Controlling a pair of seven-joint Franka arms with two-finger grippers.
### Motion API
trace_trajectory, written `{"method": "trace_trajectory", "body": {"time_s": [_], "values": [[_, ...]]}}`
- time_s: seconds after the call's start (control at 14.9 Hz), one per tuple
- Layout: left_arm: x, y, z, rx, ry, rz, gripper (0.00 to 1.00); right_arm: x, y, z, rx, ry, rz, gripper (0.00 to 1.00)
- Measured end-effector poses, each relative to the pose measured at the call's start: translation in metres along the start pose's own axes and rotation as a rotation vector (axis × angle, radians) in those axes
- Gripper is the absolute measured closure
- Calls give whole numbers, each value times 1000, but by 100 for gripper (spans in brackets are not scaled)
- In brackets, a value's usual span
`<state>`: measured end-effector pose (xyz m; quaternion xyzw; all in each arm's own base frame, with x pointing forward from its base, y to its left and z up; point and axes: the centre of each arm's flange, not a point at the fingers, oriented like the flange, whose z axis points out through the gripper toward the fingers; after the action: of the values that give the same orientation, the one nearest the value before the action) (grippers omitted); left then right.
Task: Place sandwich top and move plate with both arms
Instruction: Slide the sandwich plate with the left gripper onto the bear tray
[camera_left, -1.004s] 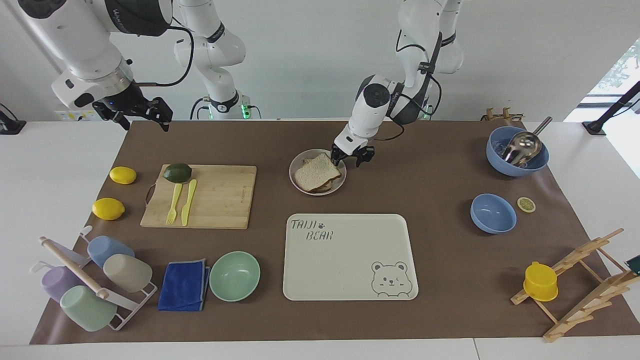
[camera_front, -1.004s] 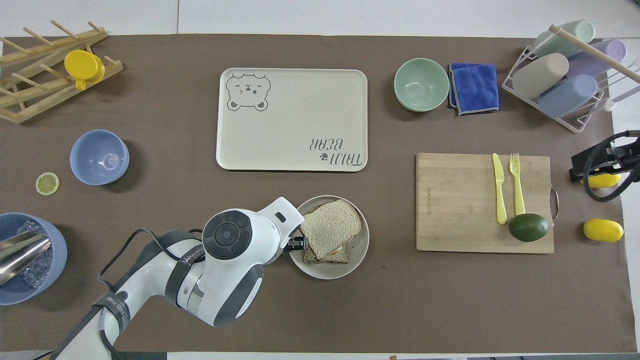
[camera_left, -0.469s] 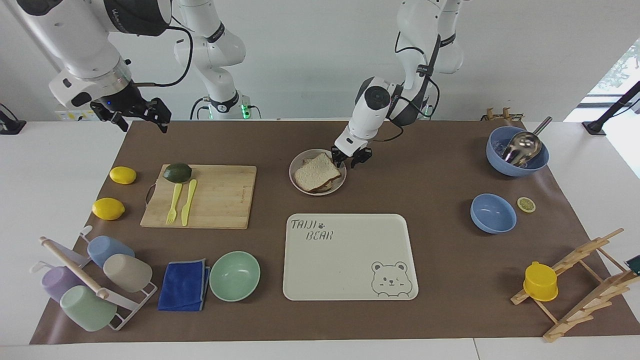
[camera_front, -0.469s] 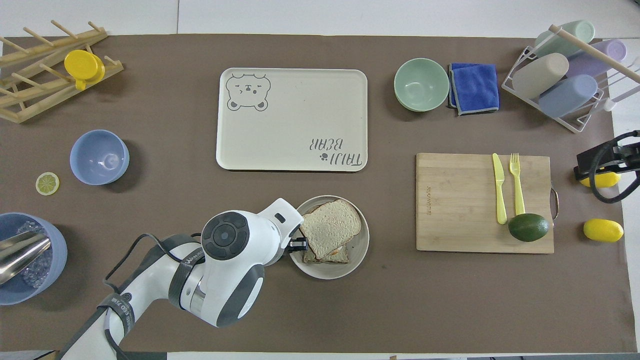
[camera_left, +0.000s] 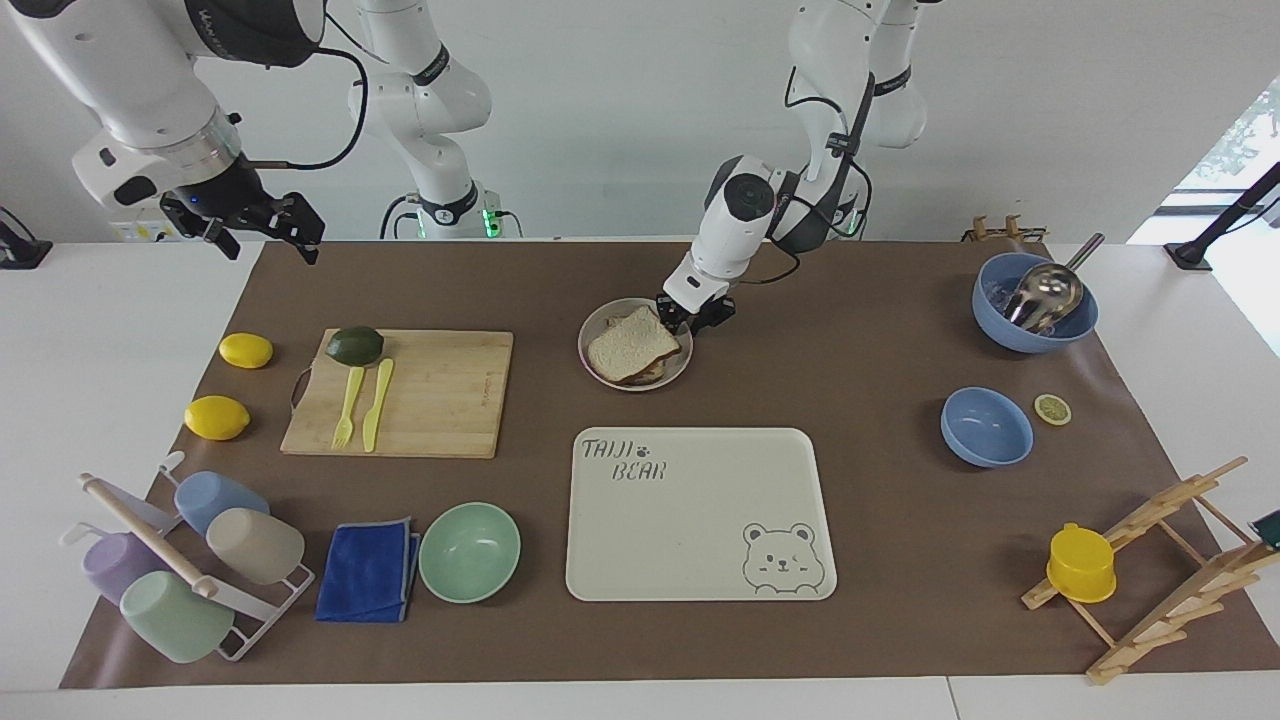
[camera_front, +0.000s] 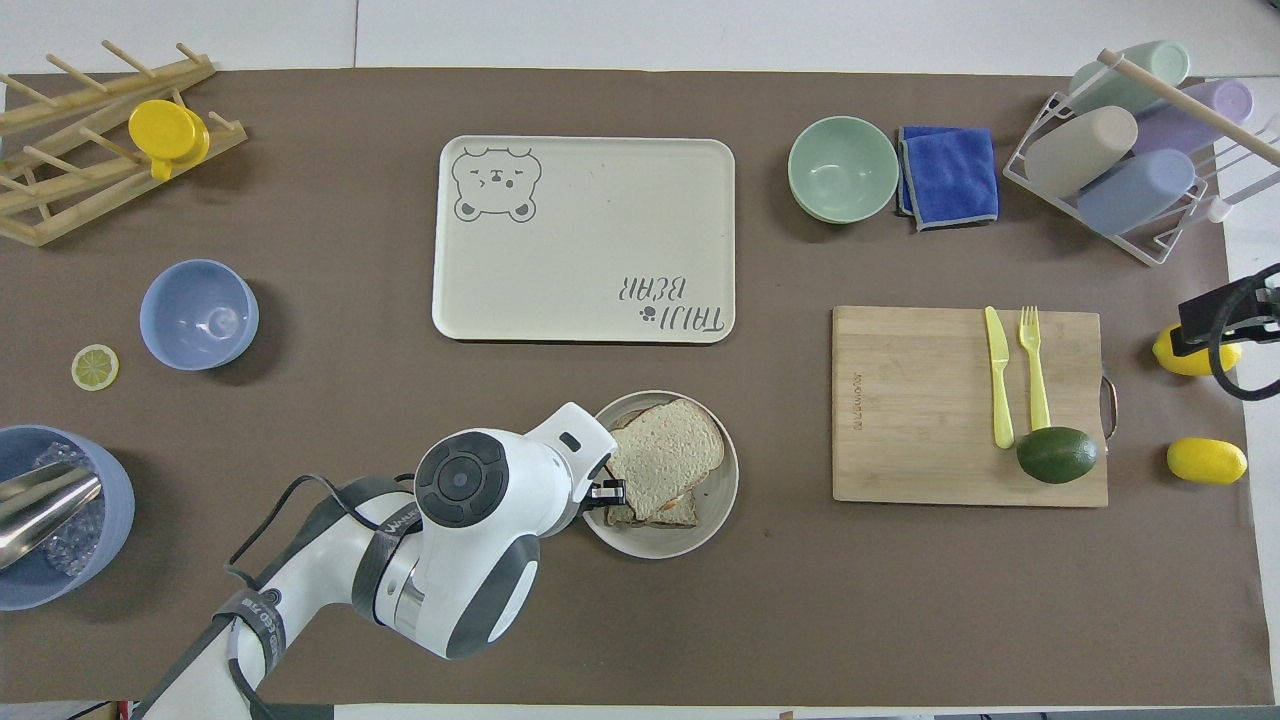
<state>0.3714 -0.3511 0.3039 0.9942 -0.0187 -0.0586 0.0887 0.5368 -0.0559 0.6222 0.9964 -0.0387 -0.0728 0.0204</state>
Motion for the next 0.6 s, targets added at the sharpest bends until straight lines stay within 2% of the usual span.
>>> {"method": "trace_trajectory", "body": {"time_s": [0.07,0.2,0.27,0.6], "values": [[0,0,0,0,0,-1,75,0,6,0,1,-1,10,0],[3,0,-1,-9,10,-8,90,-1,18,1,5,-2,28,0],[4,0,-3,-14,15,-10,93,-1,23,1,6,-2,20,0],[9,-5,-5,-17,16,-25,93,-2,34,1,9,0,-38,0]]}}
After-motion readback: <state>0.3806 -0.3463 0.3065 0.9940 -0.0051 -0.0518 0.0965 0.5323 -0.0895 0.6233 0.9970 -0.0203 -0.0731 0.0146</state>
